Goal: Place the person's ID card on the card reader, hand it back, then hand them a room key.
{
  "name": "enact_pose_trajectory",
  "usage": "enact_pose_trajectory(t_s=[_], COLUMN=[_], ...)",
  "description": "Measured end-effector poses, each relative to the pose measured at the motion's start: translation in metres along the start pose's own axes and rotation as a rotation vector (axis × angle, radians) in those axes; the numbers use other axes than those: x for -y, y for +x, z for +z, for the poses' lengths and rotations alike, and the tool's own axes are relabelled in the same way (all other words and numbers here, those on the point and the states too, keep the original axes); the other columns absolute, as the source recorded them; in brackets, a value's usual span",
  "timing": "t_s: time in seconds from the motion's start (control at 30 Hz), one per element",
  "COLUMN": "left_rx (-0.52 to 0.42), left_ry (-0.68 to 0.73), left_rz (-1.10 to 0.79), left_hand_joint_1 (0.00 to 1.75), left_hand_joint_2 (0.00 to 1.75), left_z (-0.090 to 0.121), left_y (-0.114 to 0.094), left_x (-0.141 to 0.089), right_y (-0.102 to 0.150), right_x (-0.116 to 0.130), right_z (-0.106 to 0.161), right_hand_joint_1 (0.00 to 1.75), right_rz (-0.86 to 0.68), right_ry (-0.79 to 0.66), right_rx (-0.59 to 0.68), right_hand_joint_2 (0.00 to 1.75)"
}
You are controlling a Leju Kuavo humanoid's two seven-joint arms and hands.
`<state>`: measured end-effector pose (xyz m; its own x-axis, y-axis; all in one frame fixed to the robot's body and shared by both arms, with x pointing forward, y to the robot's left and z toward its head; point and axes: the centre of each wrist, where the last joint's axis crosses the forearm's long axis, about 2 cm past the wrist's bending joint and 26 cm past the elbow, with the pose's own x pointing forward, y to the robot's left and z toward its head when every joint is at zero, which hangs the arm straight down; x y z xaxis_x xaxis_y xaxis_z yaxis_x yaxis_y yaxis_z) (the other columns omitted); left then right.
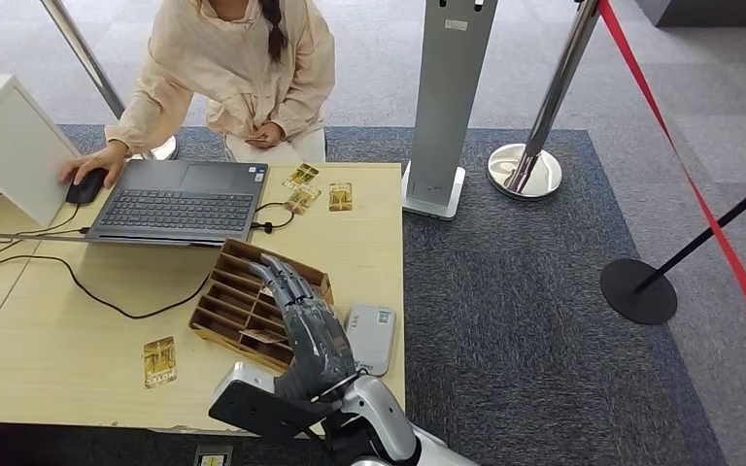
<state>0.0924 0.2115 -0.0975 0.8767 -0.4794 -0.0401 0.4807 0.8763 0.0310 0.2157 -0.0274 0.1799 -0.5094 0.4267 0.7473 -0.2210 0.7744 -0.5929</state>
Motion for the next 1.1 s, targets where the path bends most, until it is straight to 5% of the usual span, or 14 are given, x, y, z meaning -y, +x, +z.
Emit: enact_pose_trajectory(t_s=[0.6,1.1], left_rx=[-0.018,-0.029], left_ry=[0.004,0.005], left_rz=[0.003,0.006], left_hand_joint_1=[0.00,0.00], left_hand_joint_2=[1.75,1.75], left_z=[0.000,0.000], left_y=[0.000,0.001], left_x=[-0.002,-0.002], right_y=[-0.014,-0.021], right_x=[-0.028,-0.039], right_z=[0.009,0.010], right_hand_joint_1=[0.30,0.27], right_rz=[0.014,0.038], right_ry=[0.055,0.070], right_rx=[-0.038,-0.067], right_hand_joint_2=[1.75,1.75])
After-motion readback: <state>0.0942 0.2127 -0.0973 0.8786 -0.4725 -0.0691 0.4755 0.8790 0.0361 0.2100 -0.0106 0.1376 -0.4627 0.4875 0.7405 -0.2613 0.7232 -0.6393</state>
